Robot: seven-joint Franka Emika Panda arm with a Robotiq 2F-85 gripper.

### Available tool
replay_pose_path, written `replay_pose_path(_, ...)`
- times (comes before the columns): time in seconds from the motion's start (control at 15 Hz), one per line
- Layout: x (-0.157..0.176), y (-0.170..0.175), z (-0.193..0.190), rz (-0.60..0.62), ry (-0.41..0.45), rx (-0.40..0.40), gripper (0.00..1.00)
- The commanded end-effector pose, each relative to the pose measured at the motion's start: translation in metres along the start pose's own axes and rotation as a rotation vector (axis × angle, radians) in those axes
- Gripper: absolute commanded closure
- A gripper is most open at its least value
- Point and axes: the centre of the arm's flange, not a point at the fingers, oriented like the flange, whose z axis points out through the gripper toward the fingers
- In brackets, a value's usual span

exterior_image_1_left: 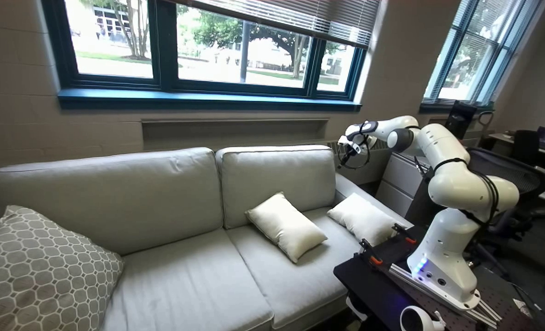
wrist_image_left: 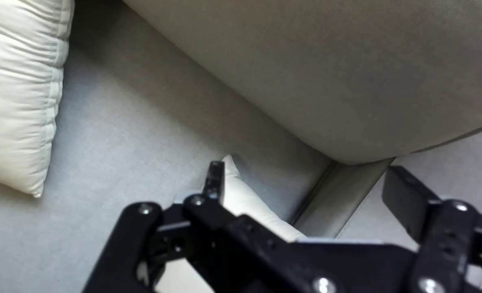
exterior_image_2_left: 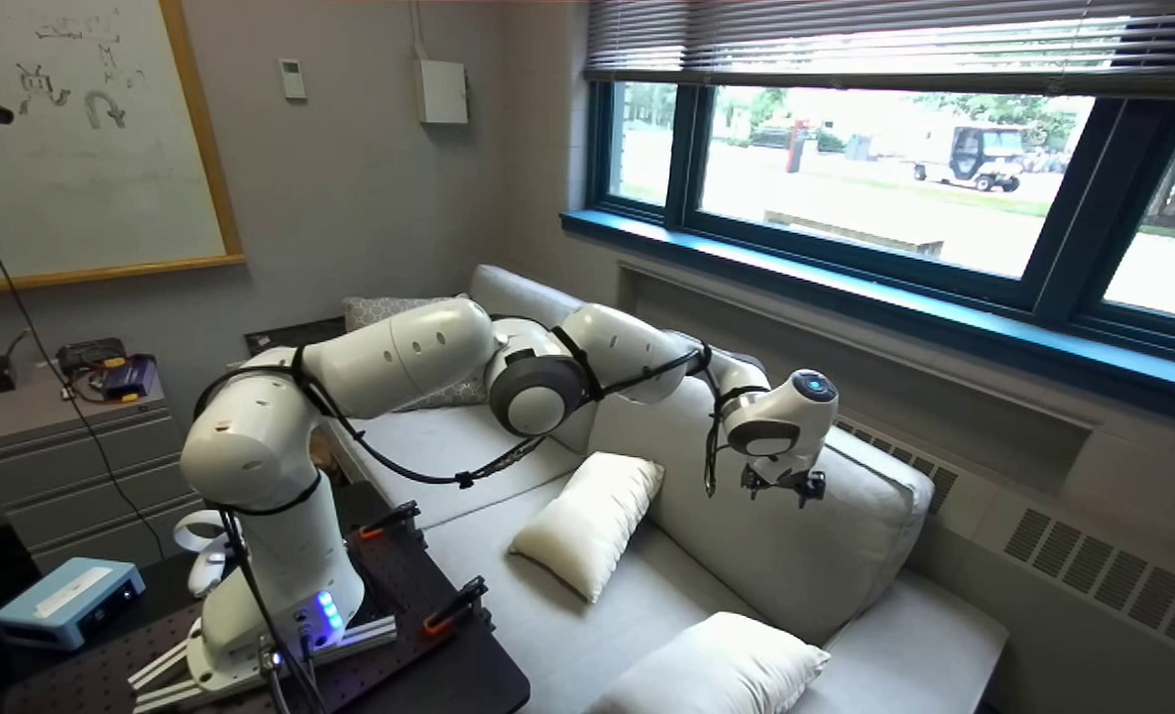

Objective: Arrange the two small pillows against the right armrest of the sofa

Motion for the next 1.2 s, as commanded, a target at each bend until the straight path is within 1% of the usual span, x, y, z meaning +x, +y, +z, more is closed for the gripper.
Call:
replay_pose_path(0.0, 0.002, -0.001, 0.000, 0.001, 0.001, 0.000, 0.00)
replay_pose_path(0.13, 0.009, 0.001, -0.002, 0.007, 0.016, 0.012, 0.00)
replay_pose_path(0.33, 0.011, -0.011, 0.018, -0.008, 0.051, 0.000, 0.00)
replay_pose_path(0.47, 0.006, -0.026, 0.044, -0.040, 0.044, -0.061, 0.00)
replay_pose_path(0.6, 0.006, -0.032, 0.069, -0.075, 0.035, -0.152, 0.00)
replay_pose_path(0.8, 0.017, -0.039, 0.103, -0.138, 0.041, -0.267, 0.00)
replay_pose_path(0.93, 0.026, -0.037, 0.115, -0.167, 0.043, -0.328, 0.00)
replay_pose_path(1.13, 0.037, -0.032, 0.125, -0.183, 0.027, -0.395, 0.00)
